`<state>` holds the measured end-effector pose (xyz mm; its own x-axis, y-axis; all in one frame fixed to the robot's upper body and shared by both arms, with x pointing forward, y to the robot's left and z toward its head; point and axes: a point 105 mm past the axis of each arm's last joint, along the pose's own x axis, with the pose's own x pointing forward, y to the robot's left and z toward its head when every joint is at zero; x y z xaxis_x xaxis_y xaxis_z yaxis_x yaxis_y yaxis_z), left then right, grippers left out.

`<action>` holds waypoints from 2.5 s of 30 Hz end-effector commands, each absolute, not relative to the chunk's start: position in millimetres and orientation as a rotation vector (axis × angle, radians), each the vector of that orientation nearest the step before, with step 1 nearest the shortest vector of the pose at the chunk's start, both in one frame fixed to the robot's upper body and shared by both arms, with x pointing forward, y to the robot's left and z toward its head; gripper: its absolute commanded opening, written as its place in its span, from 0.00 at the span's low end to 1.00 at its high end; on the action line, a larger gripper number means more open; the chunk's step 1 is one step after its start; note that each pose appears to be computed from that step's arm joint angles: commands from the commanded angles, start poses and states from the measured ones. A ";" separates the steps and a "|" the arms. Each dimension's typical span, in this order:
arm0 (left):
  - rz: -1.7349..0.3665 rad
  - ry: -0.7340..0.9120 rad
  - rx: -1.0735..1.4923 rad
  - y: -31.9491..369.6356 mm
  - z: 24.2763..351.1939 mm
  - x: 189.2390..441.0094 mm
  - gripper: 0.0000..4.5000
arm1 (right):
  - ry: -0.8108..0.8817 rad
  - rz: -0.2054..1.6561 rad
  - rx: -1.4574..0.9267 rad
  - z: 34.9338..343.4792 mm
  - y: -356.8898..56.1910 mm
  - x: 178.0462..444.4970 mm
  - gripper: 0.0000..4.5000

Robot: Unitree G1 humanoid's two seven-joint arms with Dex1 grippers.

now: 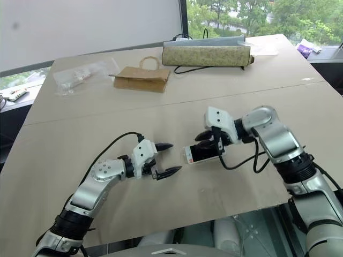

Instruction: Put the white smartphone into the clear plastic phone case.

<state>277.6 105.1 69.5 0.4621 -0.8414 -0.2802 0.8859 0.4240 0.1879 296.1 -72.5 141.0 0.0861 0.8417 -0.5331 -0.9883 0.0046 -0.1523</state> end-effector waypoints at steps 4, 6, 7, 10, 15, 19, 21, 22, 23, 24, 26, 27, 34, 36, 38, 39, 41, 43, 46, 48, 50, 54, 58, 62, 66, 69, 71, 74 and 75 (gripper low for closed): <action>-1.124 0.138 0.271 108.2 80.0 270.7 0.38 | 0.277 1.454 -0.566 145.4 -65.1 296.4 0.00; -1.130 0.132 0.267 108.1 82.3 270.8 0.18 | 0.275 1.449 -0.577 144.1 -63.8 298.2 0.00; -1.132 0.131 0.266 107.7 83.1 271.0 0.04 | 0.274 1.449 -0.580 144.0 -63.3 298.7 0.00; -1.143 0.125 0.260 102.7 85.1 272.4 0.01 | 0.268 1.453 -0.590 143.8 -59.9 300.4 0.00; -1.160 0.131 0.262 94.5 81.1 273.0 0.01 | 0.266 1.458 -0.602 141.3 -54.9 303.3 0.00; -1.160 0.138 0.262 91.0 77.8 274.7 0.01 | 0.273 1.451 -0.612 136.9 -52.5 306.1 0.00; -1.159 0.147 0.265 90.5 75.7 274.9 0.01 | 0.281 1.445 -0.617 133.2 -51.3 307.2 0.00; -1.158 0.150 0.266 90.5 74.8 274.8 0.01 | 0.286 1.442 -0.618 131.1 -50.5 307.8 0.00; -1.157 0.154 0.266 90.6 74.0 274.7 0.01 | 0.292 1.440 -0.619 128.8 -50.0 308.2 0.00; -1.154 0.158 0.265 91.0 73.2 274.6 0.01 | 0.302 1.440 -0.620 125.9 -49.9 308.3 0.00; -1.149 0.165 0.268 91.9 71.9 274.6 0.01 | 0.321 1.435 -0.623 119.8 -50.5 309.4 0.00; -1.146 0.166 0.267 92.4 71.8 274.7 0.01 | 0.328 1.433 -0.627 117.2 -50.9 309.8 0.00; -1.126 0.156 0.227 96.0 76.7 275.6 0.01 | 0.374 1.421 -0.648 104.2 -54.0 313.0 0.00; -1.127 0.159 0.231 98.0 77.0 274.7 0.01 | 0.385 1.422 -0.655 101.2 -54.2 313.4 0.00; -1.127 0.160 0.232 98.7 77.2 274.4 0.01 | 0.394 1.426 -0.663 99.2 -54.5 313.1 0.00; -1.126 0.160 0.232 98.6 77.7 274.4 0.01 | 0.399 1.428 -0.669 97.4 -54.6 313.0 0.00; -1.127 0.161 0.234 97.8 78.1 274.3 0.01 | 0.412 1.428 -0.683 93.2 -55.1 312.9 0.00; -1.127 0.166 0.242 96.6 77.4 274.3 0.01 | 0.418 1.429 -0.707 89.5 -55.8 312.7 0.00; -1.124 0.174 0.249 95.4 76.1 274.2 0.01 | 0.395 1.425 -0.708 92.1 -55.2 313.4 0.00; -1.120 0.183 0.257 96.1 74.7 274.2 0.01 | 0.348 1.429 -0.670 103.9 -52.8 312.6 0.00; -1.113 0.190 0.265 97.6 73.1 274.8 0.01 | 0.309 1.434 -0.636 115.7 -52.8 310.8 0.00; -1.106 0.193 0.271 99.0 72.2 276.2 0.01 | 0.277 1.481 -0.593 132.5 -54.9 298.9 0.00; -1.103 0.194 0.272 100.4 71.7 277.1 0.01 | 0.298 1.534 -0.596 131.6 -53.5 285.8 0.00; -1.103 0.194 0.272 100.8 71.1 276.9 0.01 | 0.378 1.500 -0.724 100.9 -58.1 289.5 0.00; -1.100 0.195 0.273 101.9 70.5 277.0 0.01 | 0.405 1.461 -0.832 83.0 -64.1 298.1 0.00; -1.099 0.196 0.274 102.8 70.0 276.7 0.01 | 0.368 1.460 -0.759 96.1 -61.2 298.6 0.00; -1.101 0.196 0.272 102.1 69.1 276.5 0.01 | 0.324 1.474 -0.675 115.1 -60.1 294.7 0.00; -1.110 0.195 0.268 98.4 67.4 276.3 0.01 | 0.277 1.469 -0.567 142.8 -63.9 288.8 0.00; -1.115 0.194 0.266 97.0 67.0 276.2 0.01 | 0.270 1.463 -0.547 149.5 -66.5 286.9 0.00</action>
